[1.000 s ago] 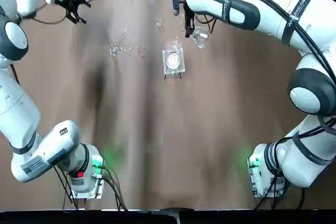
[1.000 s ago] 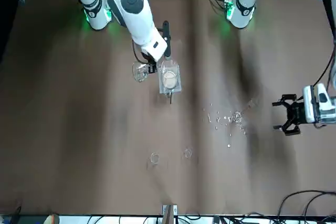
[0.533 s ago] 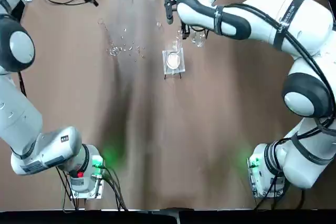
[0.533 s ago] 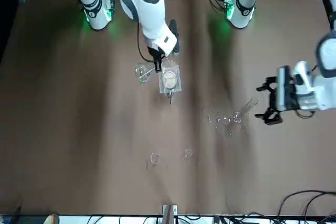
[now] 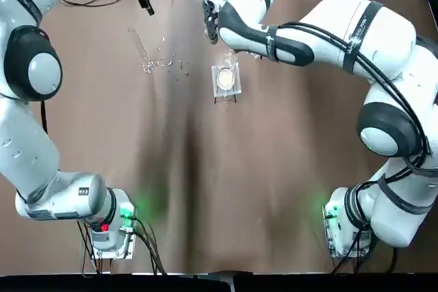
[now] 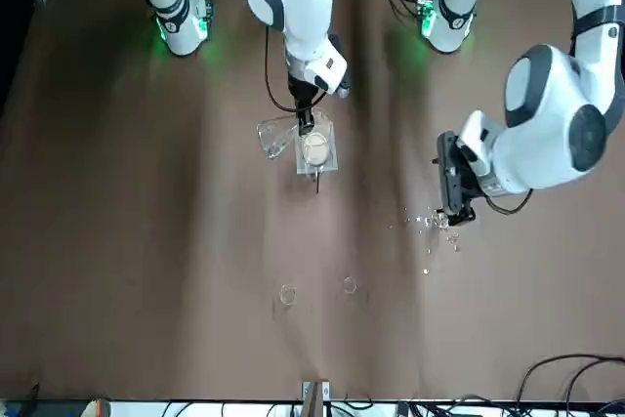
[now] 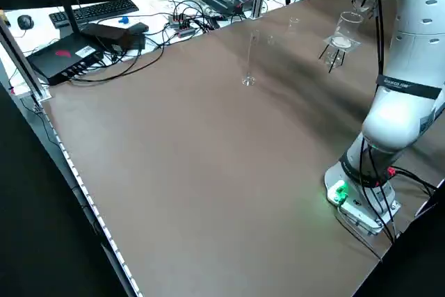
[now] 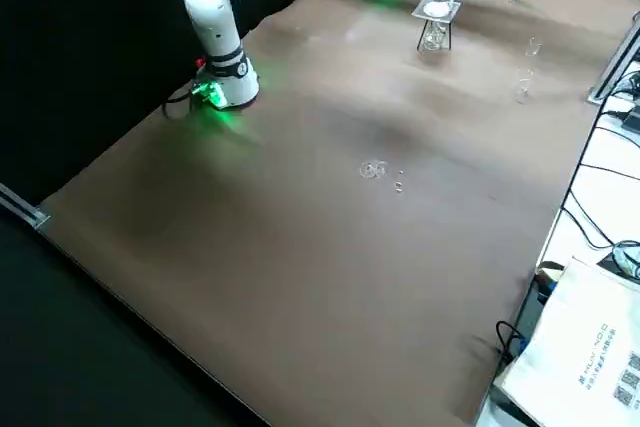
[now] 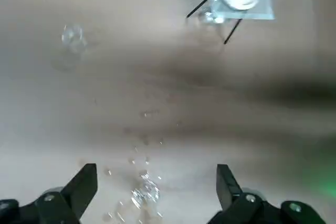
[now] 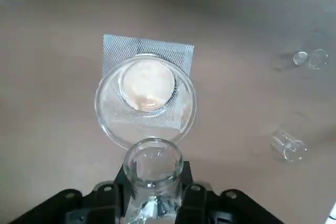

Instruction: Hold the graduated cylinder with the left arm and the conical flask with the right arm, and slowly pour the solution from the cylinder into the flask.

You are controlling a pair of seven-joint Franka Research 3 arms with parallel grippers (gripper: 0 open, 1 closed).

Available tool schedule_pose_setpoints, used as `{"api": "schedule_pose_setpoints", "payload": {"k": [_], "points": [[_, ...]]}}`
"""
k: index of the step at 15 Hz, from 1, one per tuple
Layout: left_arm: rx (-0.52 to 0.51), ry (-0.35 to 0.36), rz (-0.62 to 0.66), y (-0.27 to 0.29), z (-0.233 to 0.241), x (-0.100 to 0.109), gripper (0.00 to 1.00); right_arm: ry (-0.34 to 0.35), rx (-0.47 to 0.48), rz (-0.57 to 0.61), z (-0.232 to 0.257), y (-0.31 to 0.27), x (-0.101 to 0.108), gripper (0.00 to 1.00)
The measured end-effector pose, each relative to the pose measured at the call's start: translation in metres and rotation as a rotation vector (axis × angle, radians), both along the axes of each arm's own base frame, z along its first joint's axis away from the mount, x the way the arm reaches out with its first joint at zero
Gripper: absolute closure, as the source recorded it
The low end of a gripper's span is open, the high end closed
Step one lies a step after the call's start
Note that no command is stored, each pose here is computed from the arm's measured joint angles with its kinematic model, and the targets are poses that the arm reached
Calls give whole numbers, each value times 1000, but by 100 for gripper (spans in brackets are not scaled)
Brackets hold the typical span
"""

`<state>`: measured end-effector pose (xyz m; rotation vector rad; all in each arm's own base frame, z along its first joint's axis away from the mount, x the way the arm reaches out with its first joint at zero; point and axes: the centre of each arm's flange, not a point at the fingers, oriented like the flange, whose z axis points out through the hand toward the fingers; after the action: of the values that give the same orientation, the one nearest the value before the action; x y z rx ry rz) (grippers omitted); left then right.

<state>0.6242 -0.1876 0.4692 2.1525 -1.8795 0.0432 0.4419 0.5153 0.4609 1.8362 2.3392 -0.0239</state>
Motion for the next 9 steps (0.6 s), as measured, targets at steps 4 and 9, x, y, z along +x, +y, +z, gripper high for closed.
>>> {"api": "schedule_pose_setpoints", "payload": {"k": [4,9], "points": [[114,26,223,-20,0,-6,0,-48,-64,39,1,5,-8,60],[219,4,529,-25,22,-11,0,-99,-129,75,4,10,-16,60]]}}
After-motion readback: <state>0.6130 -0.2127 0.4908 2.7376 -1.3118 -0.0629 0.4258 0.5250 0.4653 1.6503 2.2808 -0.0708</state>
